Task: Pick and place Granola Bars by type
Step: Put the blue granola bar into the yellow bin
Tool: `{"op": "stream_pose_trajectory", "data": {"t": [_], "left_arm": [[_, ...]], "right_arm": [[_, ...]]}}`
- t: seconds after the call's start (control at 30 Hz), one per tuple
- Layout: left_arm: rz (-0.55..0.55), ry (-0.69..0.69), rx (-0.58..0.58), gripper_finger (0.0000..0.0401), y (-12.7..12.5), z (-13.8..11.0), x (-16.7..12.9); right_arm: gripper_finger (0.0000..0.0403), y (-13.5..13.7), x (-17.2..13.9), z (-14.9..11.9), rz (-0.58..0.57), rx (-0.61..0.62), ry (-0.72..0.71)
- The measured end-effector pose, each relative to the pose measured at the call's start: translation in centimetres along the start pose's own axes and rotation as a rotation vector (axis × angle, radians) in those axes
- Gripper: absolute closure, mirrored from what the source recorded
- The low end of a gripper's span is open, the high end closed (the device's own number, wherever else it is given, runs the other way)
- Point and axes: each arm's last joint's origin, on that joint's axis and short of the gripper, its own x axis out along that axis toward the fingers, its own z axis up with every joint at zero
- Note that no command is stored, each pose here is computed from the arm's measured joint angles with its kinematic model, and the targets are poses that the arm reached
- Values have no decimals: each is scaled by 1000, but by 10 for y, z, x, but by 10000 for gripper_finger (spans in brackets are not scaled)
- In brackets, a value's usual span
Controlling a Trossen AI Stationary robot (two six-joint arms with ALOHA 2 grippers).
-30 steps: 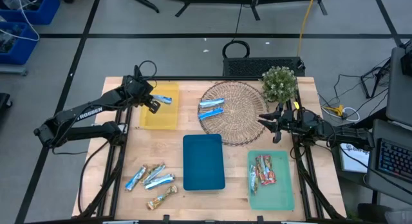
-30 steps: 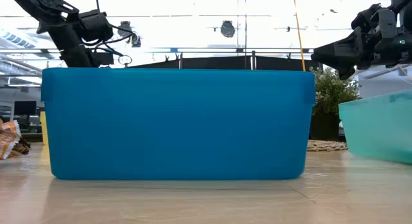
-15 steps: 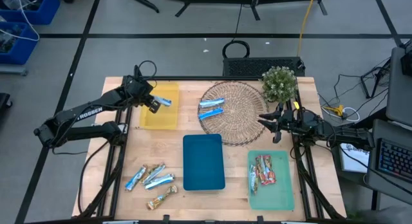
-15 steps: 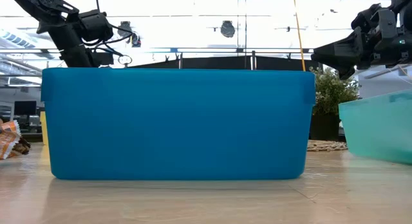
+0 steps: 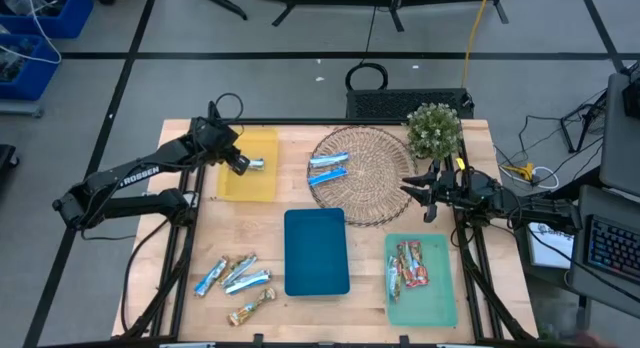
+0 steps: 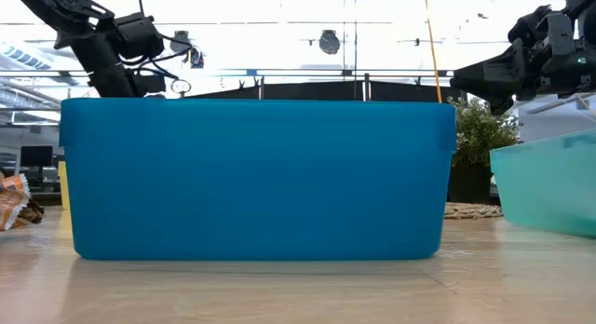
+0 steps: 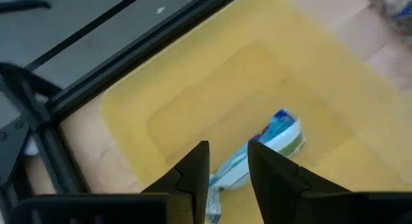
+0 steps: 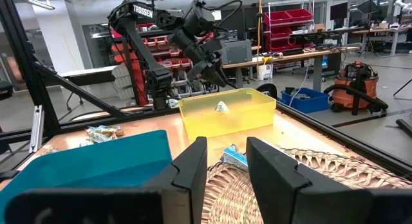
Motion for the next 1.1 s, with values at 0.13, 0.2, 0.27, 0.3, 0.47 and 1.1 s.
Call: {"op": "stream_pose_trajectory", "data": {"t": [0.13, 0.2, 0.27, 0.3, 0.47, 1.1], "left_arm": [[-133, -83, 51, 288, -7, 8, -1], [-223, -157, 77, 288, -12, 15, -3], [-323, -241, 105, 288, -18, 23, -6], [-373, -282, 116, 288, -21, 26, -8], [-573, -475, 166, 288, -36, 41, -20], [-726, -633, 223, 288, -72, 90, -39]], "right_arm": [[303, 0, 0, 0, 0, 0, -1], [303, 0, 0, 0, 0, 0, 0], [303, 0, 0, 0, 0, 0, 0], [303, 0, 0, 0, 0, 0, -1], [303, 0, 0, 0, 0, 0, 0], [303, 0, 0, 0, 0, 0, 0]]}}
